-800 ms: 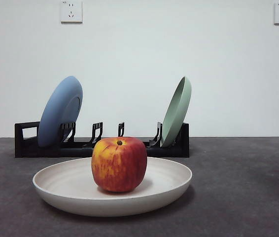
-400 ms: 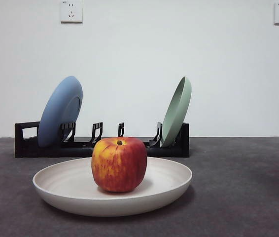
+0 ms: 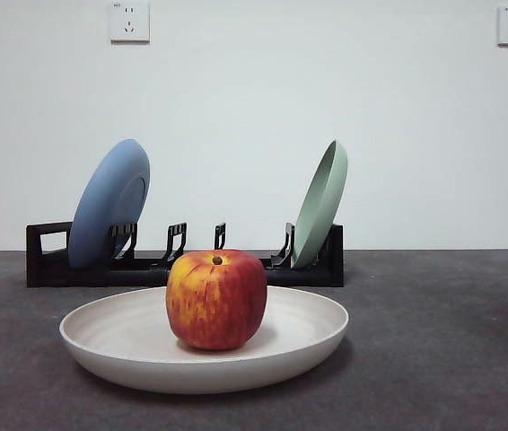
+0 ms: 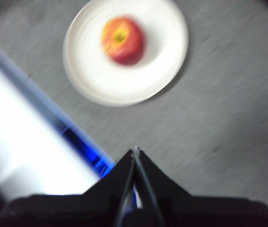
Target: Take the yellow plate from the plate rack,put the plate on the table,take the apple from the table,put the apple in the plate
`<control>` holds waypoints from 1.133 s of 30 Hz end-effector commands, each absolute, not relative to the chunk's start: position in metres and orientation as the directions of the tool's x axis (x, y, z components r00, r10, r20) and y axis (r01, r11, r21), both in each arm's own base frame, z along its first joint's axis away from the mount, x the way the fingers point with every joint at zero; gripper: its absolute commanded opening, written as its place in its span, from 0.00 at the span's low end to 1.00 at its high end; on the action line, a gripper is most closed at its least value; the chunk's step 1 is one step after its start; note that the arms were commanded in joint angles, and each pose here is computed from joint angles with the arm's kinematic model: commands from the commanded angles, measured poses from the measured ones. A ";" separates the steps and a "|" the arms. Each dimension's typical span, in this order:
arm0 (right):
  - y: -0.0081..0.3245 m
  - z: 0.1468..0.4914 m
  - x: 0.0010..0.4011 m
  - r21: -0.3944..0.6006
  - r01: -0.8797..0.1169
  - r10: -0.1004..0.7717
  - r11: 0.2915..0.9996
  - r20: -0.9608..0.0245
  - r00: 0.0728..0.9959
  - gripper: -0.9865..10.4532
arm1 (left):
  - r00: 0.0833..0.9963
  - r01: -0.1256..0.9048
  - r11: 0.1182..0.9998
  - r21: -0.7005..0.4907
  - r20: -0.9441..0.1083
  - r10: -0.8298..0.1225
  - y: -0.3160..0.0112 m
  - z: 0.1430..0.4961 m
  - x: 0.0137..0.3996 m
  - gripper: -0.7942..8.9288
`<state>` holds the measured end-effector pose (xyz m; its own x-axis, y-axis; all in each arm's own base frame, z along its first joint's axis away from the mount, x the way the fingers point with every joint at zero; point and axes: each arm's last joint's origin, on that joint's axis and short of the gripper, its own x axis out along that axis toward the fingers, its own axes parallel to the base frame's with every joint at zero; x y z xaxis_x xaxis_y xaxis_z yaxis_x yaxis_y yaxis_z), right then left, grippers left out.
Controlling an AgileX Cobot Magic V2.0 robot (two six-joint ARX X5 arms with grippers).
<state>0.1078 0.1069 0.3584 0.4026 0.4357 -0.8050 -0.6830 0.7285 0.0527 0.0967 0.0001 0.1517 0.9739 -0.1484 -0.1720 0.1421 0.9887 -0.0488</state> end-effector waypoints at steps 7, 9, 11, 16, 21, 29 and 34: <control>0.051 0.398 0.102 0.004 -0.486 0.446 0.874 -0.402 0.799 0.09 | 0.974 0.135 0.989 -0.055 -0.175 -0.143 0.000 0.149 0.097 0.08; 0.038 0.399 0.097 -0.002 -0.405 0.382 0.914 -0.323 0.866 0.09 | 0.974 0.135 0.989 -0.055 -0.175 -0.143 0.000 0.149 0.097 0.08; 0.026 0.393 0.090 -0.019 -0.320 0.306 0.947 -0.252 0.918 0.09 | 0.974 0.135 0.989 -0.055 -0.176 -0.142 0.001 0.149 0.097 0.08; 0.009 0.354 0.079 -0.056 -0.135 0.127 0.989 -0.129 0.983 0.09 | 0.974 0.135 0.989 -0.055 -0.175 -0.143 0.000 0.149 0.097 0.08; 0.003 0.295 0.079 -0.037 -0.052 0.050 0.998 -0.055 0.997 0.09 | 0.974 0.135 0.989 -0.055 -0.175 -0.143 0.000 0.149 0.097 0.08; 0.002 0.205 0.089 0.024 -0.035 0.035 0.999 -0.024 0.999 0.09 | 0.974 0.135 0.989 -0.055 -0.176 -0.142 0.001 0.149 0.097 0.08; 0.001 0.172 0.094 0.060 -0.023 0.027 0.998 -0.068 0.997 0.09 | 0.974 0.135 0.989 -0.056 -0.176 -0.143 0.000 0.149 0.097 0.08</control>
